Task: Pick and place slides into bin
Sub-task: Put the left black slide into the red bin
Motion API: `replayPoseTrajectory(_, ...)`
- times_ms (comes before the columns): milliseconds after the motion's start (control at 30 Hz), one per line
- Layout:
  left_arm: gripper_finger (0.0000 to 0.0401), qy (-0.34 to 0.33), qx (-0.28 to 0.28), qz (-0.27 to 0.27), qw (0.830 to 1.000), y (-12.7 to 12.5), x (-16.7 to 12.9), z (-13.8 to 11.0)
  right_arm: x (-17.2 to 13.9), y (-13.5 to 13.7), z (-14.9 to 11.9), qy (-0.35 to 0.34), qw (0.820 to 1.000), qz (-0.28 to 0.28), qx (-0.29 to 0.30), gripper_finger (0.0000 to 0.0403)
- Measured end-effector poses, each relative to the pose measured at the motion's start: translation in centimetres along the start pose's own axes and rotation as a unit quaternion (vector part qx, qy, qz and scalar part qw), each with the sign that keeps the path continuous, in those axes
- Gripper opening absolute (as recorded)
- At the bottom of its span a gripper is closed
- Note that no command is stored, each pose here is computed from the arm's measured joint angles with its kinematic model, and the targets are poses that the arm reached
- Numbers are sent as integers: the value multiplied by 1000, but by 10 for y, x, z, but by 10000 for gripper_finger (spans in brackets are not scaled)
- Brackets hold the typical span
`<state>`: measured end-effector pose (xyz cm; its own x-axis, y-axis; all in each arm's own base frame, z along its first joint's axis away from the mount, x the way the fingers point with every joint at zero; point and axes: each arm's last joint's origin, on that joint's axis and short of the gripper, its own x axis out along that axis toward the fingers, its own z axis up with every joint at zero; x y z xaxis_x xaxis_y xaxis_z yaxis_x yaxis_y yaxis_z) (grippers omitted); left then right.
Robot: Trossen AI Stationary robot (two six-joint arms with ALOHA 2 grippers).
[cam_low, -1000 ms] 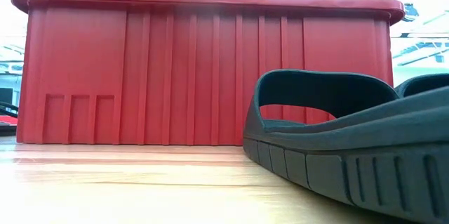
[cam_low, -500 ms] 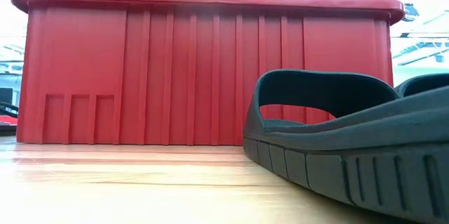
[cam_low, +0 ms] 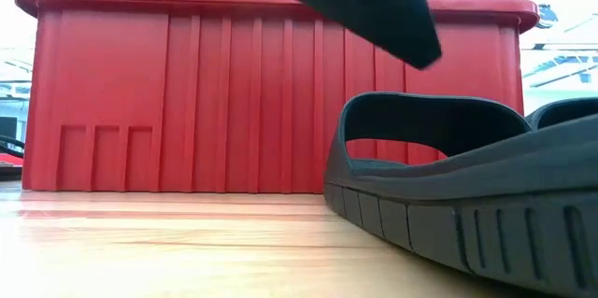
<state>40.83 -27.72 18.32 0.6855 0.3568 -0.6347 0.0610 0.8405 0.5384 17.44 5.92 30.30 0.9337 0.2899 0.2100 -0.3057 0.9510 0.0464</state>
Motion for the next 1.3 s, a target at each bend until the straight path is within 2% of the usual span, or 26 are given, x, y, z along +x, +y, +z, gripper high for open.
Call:
replayPoseTrajectory(367,230,16,-11,0,1000,3,10,-3,0,0,0,3,1000,0,0,155)
replayPoseTrajectory(633,230,46,-13,-4,999,0,33,-13,0,0,-1,5,1000,-1,0,155)
replayPoseTrajectory(1033,230,54,-72,42,995,11,49,-16,0,0,-1,7,1000,-1,-1,155)
replayPoseTrajectory(1300,229,60,-74,42,995,12,52,-18,0,0,-1,7,1000,-1,-1,155)
